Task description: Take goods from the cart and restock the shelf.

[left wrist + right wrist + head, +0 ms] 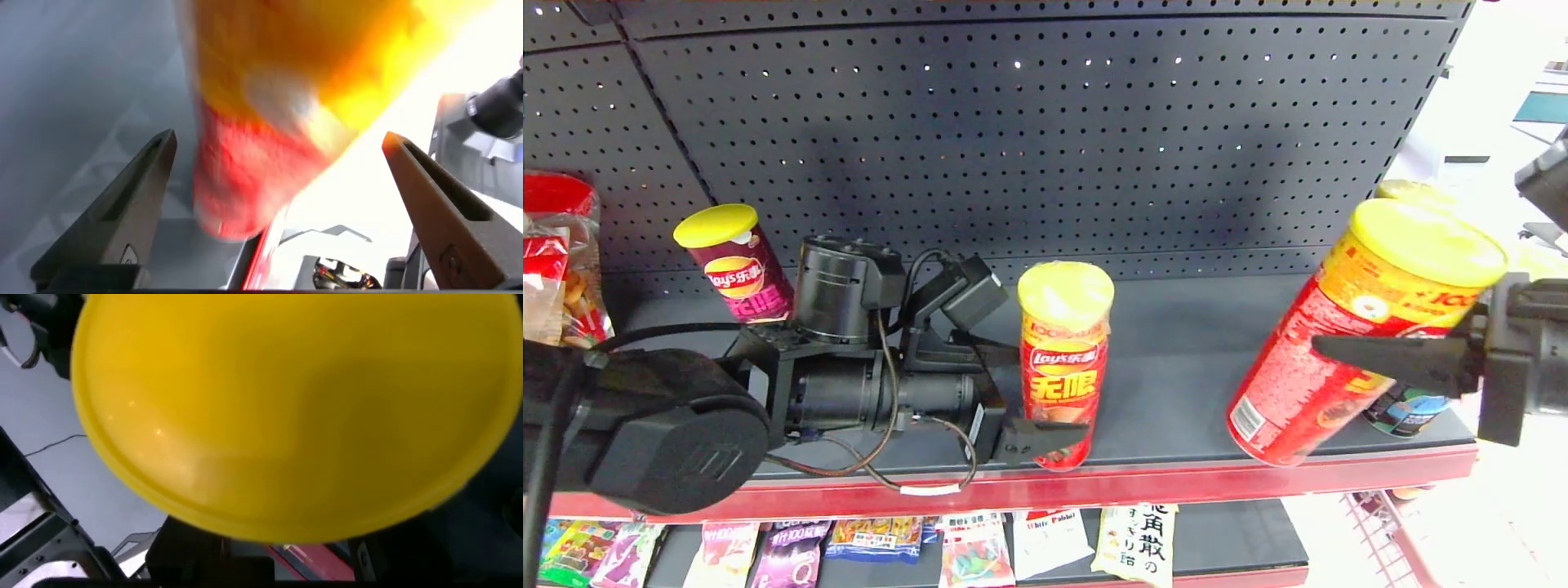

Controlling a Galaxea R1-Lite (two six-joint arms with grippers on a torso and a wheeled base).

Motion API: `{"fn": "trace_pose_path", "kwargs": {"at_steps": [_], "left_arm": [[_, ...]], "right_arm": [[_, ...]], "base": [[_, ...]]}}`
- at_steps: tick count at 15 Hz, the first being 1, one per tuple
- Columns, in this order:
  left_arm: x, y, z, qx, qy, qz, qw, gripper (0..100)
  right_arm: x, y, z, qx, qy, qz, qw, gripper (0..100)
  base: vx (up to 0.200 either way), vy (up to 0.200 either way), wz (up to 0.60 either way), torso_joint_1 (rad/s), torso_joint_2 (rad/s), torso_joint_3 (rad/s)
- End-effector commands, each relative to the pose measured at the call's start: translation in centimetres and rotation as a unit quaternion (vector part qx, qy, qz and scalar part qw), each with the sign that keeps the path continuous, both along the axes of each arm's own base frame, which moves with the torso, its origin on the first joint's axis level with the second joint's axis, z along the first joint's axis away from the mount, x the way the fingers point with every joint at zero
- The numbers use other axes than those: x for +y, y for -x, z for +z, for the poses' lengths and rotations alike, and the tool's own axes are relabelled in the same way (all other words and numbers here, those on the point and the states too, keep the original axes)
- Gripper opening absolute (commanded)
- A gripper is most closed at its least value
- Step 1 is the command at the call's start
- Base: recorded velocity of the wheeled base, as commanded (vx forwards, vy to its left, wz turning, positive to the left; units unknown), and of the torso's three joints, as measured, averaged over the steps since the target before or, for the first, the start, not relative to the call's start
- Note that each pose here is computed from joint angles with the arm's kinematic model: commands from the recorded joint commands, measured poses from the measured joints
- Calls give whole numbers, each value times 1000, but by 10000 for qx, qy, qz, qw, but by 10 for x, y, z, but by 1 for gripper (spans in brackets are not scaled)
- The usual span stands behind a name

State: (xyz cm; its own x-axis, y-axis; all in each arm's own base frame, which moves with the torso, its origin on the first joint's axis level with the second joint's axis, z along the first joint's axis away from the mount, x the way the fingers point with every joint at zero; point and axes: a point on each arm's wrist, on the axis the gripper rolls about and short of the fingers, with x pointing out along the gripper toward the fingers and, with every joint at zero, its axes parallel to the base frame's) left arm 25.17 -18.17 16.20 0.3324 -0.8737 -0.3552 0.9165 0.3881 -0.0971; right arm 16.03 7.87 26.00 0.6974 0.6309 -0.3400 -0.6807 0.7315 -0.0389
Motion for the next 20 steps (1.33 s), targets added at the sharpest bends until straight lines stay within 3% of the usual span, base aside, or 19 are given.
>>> {"fn": "trace_pose_path", "kwargs": {"at_steps": [1, 9, 13, 16, 20], "left_arm": [[14, 4, 1, -24, -18, 175, 9998, 100], [44, 14, 1, -59, 2, 559, 9984, 100], [58, 18, 1, -51, 52, 738, 9972, 100], [65, 26, 1, 192, 157, 945, 9952, 100], [71, 27, 2, 118, 120, 1080, 9940, 100]], "right_arm": [[21, -43, -3, 12, 131, 54, 9999, 0], [77, -133, -12, 14, 121, 304, 9995, 0], [98, -153, -17, 5, 118, 435, 9990, 0], [111, -171, -22, -16, 108, 465, 9989, 0], [125, -186, -24, -78, 77, 533, 9985, 0]], "base": [[0, 0, 0, 0, 0, 0], [0, 0, 0, 0, 0, 0], [0, 0, 0, 0, 0, 0], [0, 0, 0, 0, 0, 0], [0, 0, 0, 0, 0, 0]]}}
